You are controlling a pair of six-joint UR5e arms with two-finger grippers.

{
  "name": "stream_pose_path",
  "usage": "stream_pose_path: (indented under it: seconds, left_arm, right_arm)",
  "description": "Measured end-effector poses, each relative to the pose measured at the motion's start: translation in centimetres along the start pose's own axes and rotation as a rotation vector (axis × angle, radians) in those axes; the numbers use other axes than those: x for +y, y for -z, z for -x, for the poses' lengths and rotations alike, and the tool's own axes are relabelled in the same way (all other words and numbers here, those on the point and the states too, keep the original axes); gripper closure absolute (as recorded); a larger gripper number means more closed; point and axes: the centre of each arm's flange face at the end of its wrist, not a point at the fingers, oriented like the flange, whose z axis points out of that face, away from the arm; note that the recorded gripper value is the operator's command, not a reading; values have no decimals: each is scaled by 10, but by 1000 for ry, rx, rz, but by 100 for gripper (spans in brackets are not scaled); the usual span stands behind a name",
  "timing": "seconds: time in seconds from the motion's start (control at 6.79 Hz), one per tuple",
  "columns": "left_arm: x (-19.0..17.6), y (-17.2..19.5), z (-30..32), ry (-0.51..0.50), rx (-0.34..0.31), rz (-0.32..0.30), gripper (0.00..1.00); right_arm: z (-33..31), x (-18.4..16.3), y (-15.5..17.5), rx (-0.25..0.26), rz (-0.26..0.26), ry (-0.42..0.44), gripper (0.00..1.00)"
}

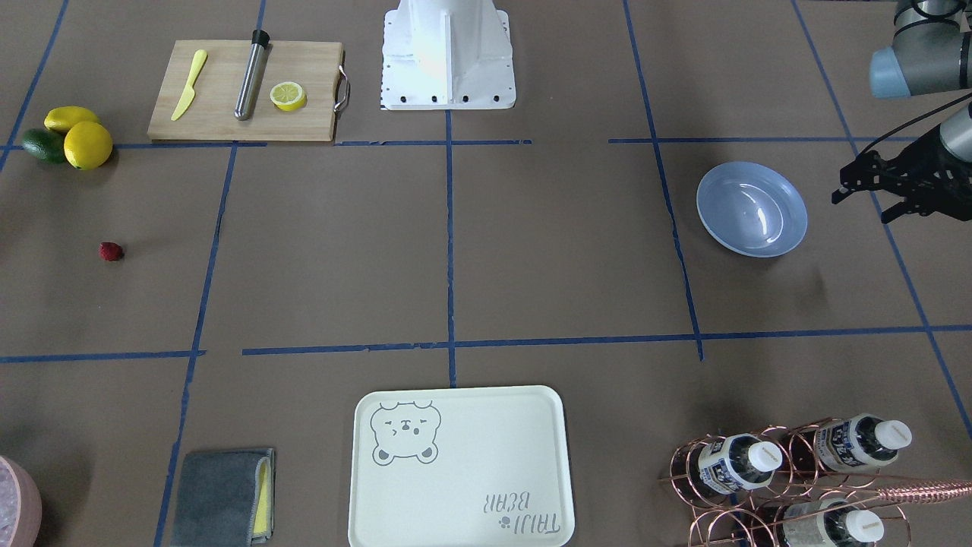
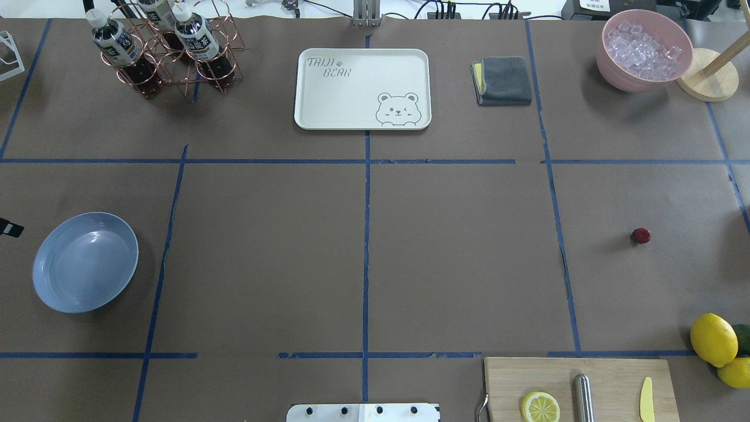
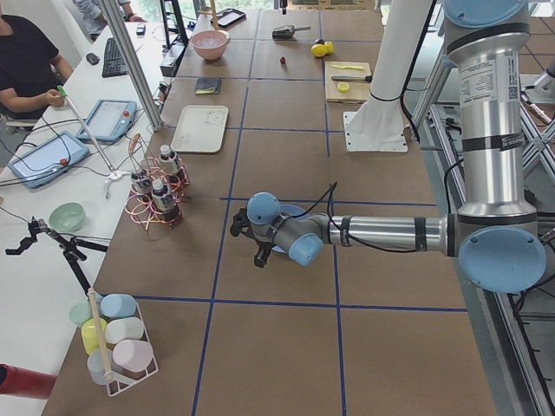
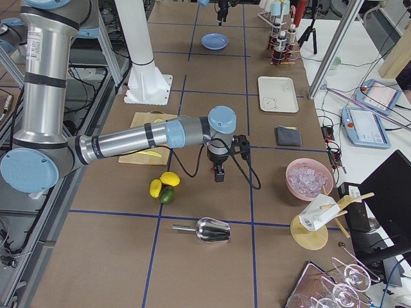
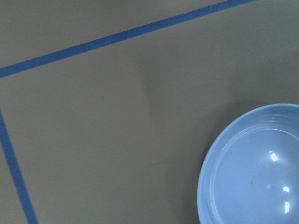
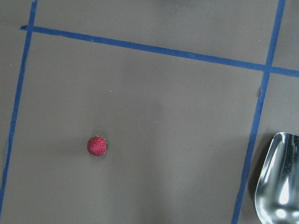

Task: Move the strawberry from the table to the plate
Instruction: 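Move the left gripper down toward the rim of the light blue plate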

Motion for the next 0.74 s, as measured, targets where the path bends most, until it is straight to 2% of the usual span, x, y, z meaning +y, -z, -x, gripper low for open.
stream_pose_path:
  seconds: [0.15, 0.44, 0.74]
  left_arm:
    - [4, -18, -9, -6, 9, -9, 0]
    - [7, -43, -21, 1, -29, -17, 2]
    - [7, -51, -26, 7, -40, -11, 11]
  right_arm:
    - [0, 0, 0, 0, -1, 1, 0]
    - [1, 0, 1, -1, -2, 2, 0]
    - [1, 0, 1, -1, -2, 3, 0]
